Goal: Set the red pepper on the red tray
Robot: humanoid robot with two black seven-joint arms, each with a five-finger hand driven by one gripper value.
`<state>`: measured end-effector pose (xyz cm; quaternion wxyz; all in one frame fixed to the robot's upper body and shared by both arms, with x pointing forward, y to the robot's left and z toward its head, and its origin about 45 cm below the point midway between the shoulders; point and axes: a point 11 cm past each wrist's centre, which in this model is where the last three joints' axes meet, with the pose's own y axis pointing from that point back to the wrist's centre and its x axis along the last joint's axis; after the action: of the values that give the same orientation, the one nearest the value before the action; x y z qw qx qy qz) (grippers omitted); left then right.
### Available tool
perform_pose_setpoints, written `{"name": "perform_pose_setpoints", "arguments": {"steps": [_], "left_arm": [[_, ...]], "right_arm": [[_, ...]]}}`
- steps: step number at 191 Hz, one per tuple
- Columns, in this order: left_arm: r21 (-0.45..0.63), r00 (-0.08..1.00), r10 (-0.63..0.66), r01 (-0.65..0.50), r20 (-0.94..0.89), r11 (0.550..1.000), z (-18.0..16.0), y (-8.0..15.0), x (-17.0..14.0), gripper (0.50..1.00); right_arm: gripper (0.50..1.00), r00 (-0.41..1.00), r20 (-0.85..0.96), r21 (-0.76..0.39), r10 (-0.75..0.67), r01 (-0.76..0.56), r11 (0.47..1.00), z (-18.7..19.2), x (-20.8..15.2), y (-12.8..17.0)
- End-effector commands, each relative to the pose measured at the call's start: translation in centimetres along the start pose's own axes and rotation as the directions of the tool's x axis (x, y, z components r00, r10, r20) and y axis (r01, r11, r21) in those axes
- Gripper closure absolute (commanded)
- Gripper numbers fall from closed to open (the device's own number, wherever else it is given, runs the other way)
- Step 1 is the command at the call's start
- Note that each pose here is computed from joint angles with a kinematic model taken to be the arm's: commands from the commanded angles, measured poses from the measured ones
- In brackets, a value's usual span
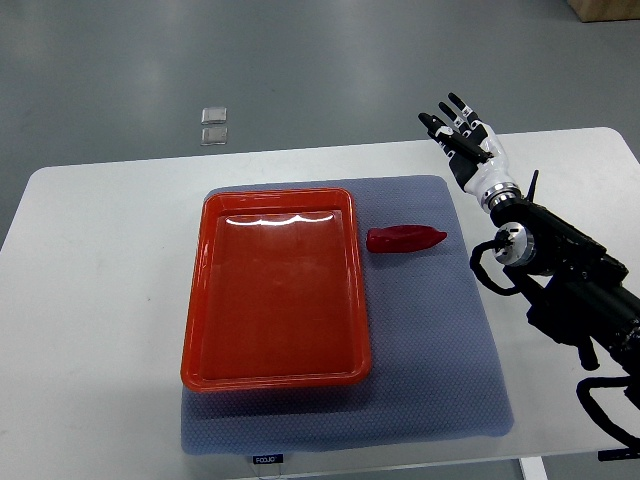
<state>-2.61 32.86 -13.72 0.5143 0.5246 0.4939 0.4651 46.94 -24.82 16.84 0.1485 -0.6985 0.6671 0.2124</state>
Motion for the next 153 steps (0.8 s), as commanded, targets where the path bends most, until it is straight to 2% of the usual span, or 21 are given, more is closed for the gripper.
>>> {"name": "perform_pose_setpoints", "arguments": {"steps": [1, 153], "left_arm": [[-0.004, 1.000, 0.001, -0.001, -0.001, 1.000, 0.24, 0.01, 0.03, 0.500], [-0.006, 1.000, 0.001, -0.001, 0.000, 1.000, 0.34, 0.01, 0.04, 0.500]], "right_arm": [[0.585, 1.000, 0.000, 0.000, 0.000, 0.000, 1.000, 0.01, 0.01, 0.01], [0.585, 1.000, -0.013, 0.004, 0.010, -0.010, 1.000, -0.14, 0.19, 0.00]]}}
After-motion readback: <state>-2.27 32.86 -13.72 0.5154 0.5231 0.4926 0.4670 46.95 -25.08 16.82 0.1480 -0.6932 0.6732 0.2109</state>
